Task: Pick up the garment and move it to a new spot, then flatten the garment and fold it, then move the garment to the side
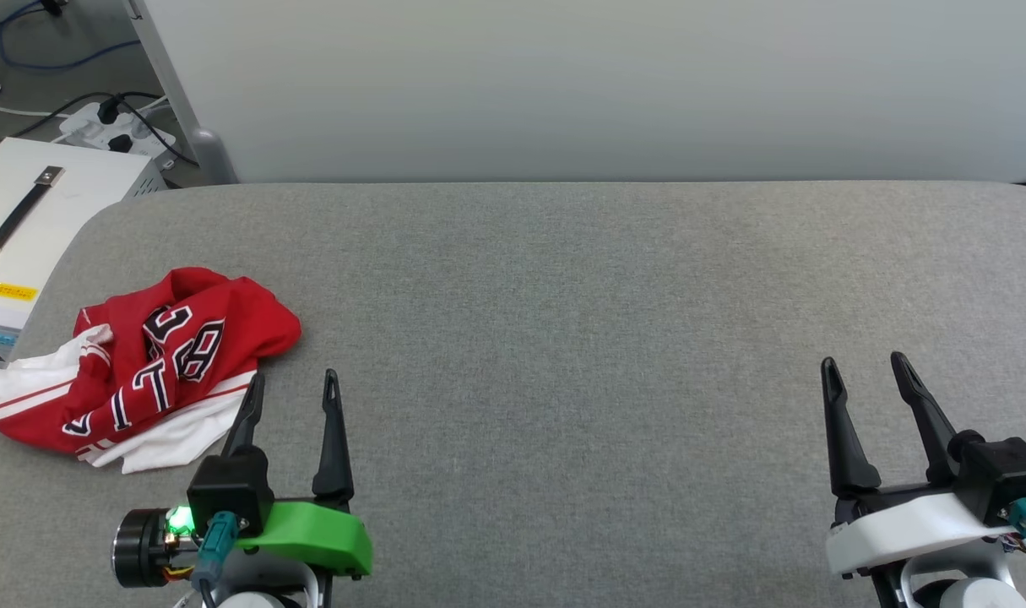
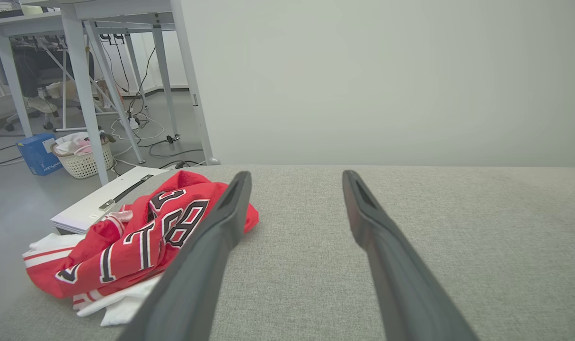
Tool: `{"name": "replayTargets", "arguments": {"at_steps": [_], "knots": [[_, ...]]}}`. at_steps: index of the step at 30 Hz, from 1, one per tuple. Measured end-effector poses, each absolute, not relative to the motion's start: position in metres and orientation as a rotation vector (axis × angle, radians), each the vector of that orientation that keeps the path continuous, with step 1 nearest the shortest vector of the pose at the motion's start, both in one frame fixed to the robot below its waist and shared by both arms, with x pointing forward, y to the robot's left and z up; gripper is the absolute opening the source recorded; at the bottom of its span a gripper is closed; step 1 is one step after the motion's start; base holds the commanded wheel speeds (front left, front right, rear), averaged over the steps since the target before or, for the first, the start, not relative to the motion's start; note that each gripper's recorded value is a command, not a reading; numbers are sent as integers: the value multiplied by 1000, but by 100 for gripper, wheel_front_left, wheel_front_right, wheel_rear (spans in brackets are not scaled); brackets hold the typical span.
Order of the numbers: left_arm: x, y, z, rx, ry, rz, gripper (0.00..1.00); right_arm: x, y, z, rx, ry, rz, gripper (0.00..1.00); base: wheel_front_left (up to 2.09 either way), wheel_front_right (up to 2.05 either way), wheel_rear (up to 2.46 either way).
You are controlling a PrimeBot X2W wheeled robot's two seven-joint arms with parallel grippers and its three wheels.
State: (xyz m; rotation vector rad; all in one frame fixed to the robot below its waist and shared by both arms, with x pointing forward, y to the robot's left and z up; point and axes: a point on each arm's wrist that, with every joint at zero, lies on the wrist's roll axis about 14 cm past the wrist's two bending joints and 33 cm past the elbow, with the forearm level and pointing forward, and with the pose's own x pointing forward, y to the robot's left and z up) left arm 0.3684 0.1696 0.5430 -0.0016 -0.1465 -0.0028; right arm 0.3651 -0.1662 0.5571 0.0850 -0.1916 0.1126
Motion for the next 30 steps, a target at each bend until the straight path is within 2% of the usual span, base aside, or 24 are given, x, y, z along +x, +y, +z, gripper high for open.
{"name": "replayTargets", "arguments": {"at_steps": [20,30], "knots": [[365,175,541,-25,-164,21,100,364,-159,553,92,-203,133,100,0,0,0],[352,211,538,-30,-167,144,100,376,-128,552,108,-207,226,100,0,0,0]]}}
